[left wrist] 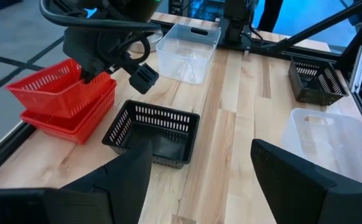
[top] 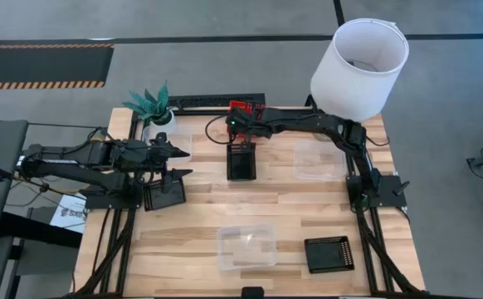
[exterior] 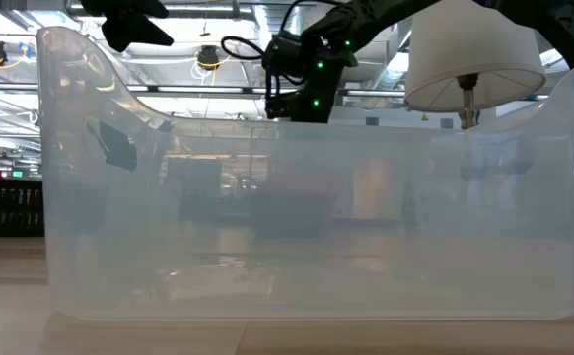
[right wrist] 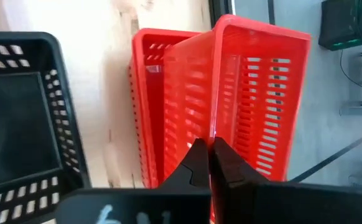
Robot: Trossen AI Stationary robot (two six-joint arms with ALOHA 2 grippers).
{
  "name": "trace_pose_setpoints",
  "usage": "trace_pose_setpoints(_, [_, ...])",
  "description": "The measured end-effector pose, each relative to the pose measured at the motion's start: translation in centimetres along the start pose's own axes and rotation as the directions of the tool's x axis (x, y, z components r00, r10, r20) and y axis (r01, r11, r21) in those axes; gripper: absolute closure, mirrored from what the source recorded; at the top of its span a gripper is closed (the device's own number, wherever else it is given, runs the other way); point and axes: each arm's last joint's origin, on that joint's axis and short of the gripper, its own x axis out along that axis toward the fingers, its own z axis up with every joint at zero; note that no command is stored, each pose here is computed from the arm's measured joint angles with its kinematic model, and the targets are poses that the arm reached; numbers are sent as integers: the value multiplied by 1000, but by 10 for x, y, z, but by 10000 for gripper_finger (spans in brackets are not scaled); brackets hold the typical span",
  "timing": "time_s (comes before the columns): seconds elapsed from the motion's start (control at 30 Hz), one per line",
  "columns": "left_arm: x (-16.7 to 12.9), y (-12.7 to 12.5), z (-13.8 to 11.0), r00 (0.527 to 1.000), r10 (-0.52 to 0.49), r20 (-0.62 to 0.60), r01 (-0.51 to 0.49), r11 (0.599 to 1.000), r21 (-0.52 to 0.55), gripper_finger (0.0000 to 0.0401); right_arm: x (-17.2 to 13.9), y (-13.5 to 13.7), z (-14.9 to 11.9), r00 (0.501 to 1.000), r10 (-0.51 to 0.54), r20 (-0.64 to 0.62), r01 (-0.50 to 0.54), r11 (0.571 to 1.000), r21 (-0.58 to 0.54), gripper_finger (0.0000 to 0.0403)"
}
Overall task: Stack baskets by color
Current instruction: Stack the bottom red bin on top of the top red bins, then stack the bottom black bin on top of the top black bin
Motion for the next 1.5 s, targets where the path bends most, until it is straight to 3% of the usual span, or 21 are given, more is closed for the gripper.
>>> trace_pose_setpoints(0.27, [0, 0, 0, 1000, 0, 0, 0, 1000, -10, 141, 1, -1, 0, 999, 45, 14, -45, 999, 4, 393])
trace_pose_setpoints(0.57, [0, 0, 0, 1000, 0, 0, 0, 1000, -7, 141, 3, -5, -2, 998, 62, 17, -63, 997, 50, 338])
trace_pose_setpoints(1.07, [0, 0, 0, 1000, 1, -1, -1, 1000, -8, 141, 5, -8, 0, 997, 62, 45, -66, 993, 95, 280])
trace_pose_setpoints(1.33, [0, 0, 0, 1000, 1, -1, -1, 1000, 5, 141, -8, -5, 1, 991, 114, 65, -119, 990, 72, 237])
trace_pose_setpoints(1.5, [0, 0, -1, 1000, 3, -11, -3, 1000, 10, 141, -36, -9, -5, 974, 212, 76, -219, 970, 103, 232])
